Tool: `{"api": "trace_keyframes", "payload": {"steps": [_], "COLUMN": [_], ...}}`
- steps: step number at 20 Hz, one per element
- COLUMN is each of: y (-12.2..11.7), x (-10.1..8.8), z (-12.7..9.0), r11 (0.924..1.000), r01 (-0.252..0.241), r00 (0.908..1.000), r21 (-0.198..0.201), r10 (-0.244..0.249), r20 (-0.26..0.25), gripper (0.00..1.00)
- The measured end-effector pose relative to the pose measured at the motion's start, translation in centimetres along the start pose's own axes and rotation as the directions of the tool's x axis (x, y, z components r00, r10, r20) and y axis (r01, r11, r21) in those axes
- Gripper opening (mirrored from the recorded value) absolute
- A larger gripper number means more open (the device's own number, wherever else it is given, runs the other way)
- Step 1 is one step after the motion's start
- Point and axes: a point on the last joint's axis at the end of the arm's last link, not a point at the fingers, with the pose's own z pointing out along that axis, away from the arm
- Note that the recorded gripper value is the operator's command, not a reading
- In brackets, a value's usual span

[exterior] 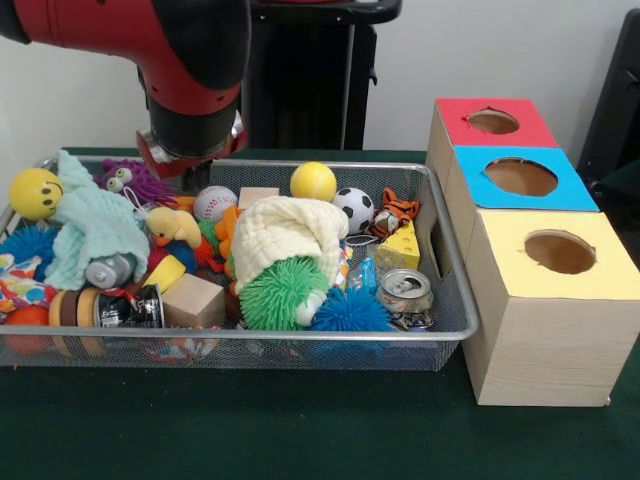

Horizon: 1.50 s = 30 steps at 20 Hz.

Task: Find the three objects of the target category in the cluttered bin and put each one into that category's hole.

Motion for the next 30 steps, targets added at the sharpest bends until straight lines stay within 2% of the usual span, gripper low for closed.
{"api": "trace_keyframes", "payload": {"steps": [2,3,12,18,23,26,30], "y": [-0.3,-0.6,-1.6,-2.2,-2.6,-2.6,-2.6], "x": [-0.2,-0.4,-1.4,-1.8,-1.3,-0.5,0.0], "z": [0.3,0.6,0.9,1.2,2.3,3.5,3.8], "r11": [0.9993,0.9982,0.9932,0.9909,0.9902,0.9890,0.9892], "r01": [0.013,0.018,0.016,0.009,0.008,0.014,0.013], "r00": [0.9999,0.9997,0.9961,0.9942,0.9966,0.9988,0.9996], "r21": [0.036,0.058,0.115,0.134,0.139,0.148,0.146], "r10": [-0.013,-0.019,-0.026,-0.024,-0.020,-0.021,-0.016], "r20": [0.005,0.017,0.084,0.105,0.080,0.045,0.022], "gripper": [0.00,1.00,1.00,1.00,1.00,1.00,1.00]}}
